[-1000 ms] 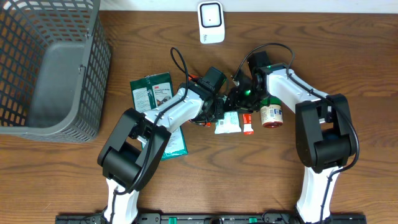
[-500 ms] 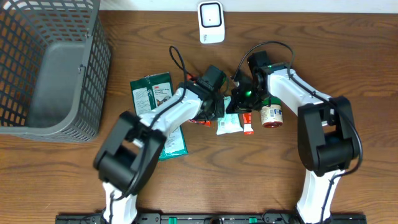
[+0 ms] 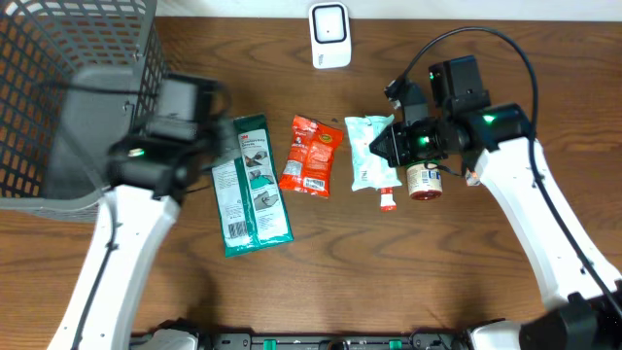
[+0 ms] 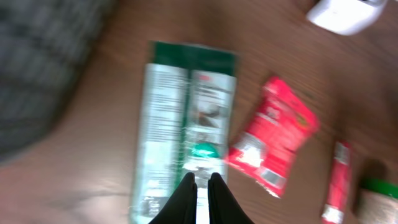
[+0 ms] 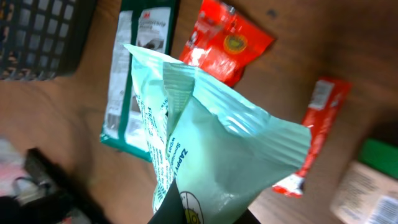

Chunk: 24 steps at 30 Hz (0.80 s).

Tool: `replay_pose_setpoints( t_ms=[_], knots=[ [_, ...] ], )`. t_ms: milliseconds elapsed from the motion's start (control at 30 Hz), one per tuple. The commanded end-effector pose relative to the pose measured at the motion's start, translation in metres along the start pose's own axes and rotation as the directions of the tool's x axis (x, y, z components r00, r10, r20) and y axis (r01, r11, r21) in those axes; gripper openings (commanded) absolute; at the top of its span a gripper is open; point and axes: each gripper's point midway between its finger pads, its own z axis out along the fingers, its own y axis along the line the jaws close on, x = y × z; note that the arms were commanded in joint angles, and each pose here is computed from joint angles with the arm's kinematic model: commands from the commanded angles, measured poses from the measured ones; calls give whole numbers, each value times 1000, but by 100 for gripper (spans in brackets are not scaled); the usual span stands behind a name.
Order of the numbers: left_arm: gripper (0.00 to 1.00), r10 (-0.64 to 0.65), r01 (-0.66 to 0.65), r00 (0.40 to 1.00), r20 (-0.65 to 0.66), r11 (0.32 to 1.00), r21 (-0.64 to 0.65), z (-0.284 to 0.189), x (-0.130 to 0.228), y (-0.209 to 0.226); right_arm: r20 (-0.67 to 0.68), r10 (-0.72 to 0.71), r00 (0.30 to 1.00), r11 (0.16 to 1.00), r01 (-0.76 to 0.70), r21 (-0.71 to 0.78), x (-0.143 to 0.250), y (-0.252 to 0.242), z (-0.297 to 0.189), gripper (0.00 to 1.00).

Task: Scan the item barcode
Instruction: 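Lift the pale green pouch with the right gripper toward the scanner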

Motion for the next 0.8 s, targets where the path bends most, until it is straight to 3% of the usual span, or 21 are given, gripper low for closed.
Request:
replay_pose_setpoints(
  t_ms=[0,200,233,367,400,433,767],
  knots=[
    [11,-68,71,997,25,990,-120,-6,-14,51,50,-85,995,995,81,64,-13,7,-14,1],
    [12,-87,92,996,35,984,-150,-2,-23,69,107,-138,985,976,117,182,-55,21,-56,1],
    [17,-55,61,998,40,987,-151,-2,-25,69,107,-144,984,965,116,235,-67,22,-72,1],
    [50,-53,64,996,65,983,-172,-3,-30,72,108,-172,979,948,135,290,-91,31,-96,1],
    [70,-53,63,997,63,983,-173,-3,-30,72,116,-176,977,943,134,304,-100,32,-103,1],
    [80,-54,63,997,62,983,-173,-3,-29,72,123,-180,976,940,134,315,-108,33,-107,1],
    [81,-54,64,997,62,983,-173,-3,-29,72,131,-366,921,845,270,462,-170,26,-69,1]
  ],
)
